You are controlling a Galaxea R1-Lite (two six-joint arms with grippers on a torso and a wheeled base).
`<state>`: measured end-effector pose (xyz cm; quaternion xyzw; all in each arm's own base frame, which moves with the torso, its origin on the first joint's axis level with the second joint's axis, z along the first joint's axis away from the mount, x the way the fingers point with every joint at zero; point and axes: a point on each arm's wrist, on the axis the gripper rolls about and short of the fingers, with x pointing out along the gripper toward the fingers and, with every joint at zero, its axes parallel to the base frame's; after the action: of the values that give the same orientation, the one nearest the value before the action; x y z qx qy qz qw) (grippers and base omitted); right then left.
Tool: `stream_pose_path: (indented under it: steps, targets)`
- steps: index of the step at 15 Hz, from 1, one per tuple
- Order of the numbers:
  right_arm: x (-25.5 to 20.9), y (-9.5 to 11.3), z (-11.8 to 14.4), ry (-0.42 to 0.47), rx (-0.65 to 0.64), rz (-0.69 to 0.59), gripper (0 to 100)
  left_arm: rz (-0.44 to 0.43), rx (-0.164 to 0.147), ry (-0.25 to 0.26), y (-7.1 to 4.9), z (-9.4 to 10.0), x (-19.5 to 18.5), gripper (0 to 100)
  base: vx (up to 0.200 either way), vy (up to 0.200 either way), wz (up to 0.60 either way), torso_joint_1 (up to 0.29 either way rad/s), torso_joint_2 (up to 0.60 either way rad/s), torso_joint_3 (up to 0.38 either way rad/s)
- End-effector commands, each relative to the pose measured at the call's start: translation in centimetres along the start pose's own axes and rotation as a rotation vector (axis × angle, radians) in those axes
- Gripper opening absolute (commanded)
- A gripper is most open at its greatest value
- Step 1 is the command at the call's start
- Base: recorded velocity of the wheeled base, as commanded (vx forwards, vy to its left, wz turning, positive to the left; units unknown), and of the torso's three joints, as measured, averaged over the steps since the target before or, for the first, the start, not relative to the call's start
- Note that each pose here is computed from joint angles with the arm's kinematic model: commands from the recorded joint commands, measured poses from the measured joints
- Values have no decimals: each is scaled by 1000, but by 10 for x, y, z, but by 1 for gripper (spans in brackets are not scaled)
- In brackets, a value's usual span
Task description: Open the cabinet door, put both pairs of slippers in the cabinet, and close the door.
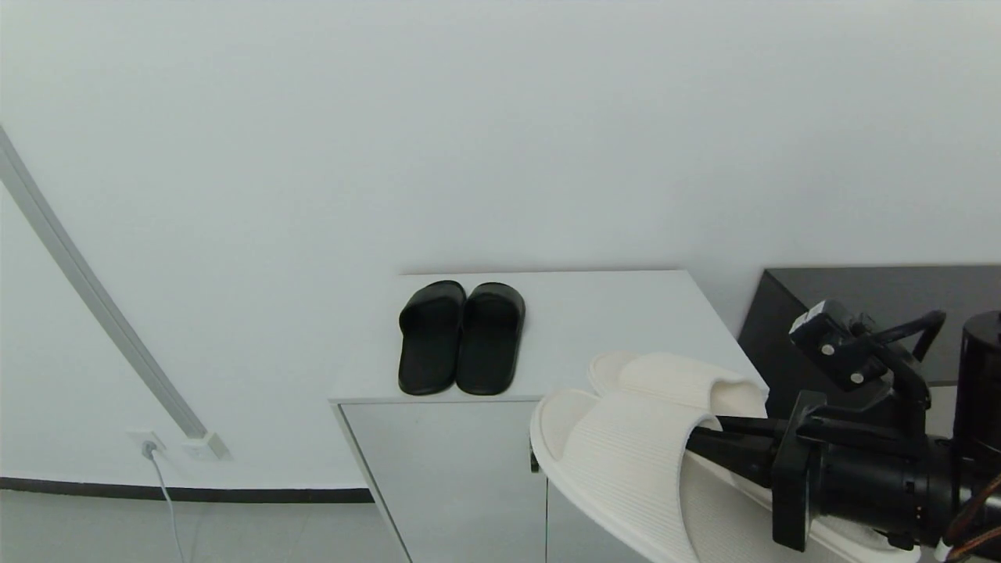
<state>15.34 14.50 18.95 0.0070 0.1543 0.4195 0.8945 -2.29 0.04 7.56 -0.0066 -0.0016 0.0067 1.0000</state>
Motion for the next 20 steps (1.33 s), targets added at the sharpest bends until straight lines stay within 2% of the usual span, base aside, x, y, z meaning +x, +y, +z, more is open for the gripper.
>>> stream_pose_path:
  steps: [1,14,18,20]
  targets:
    - [-1,0,-4,11,0,11,0,0,-1,0,0,0,0,100,-200,0,0,-17,-7,12]
    - [-1,-1,-10,25,-37,11,0,0,2,0,0,0,0,100,0,0,0,0,0,0]
    - [-1,-1,-12,31,-41,14,0,0,2,0,0,0,0,100,0,0,0,-132,308,166]
    - [0,-1,-13,35,-41,13,0,-7,15,2,0,0,0,100,0,0,0,-161,383,215]
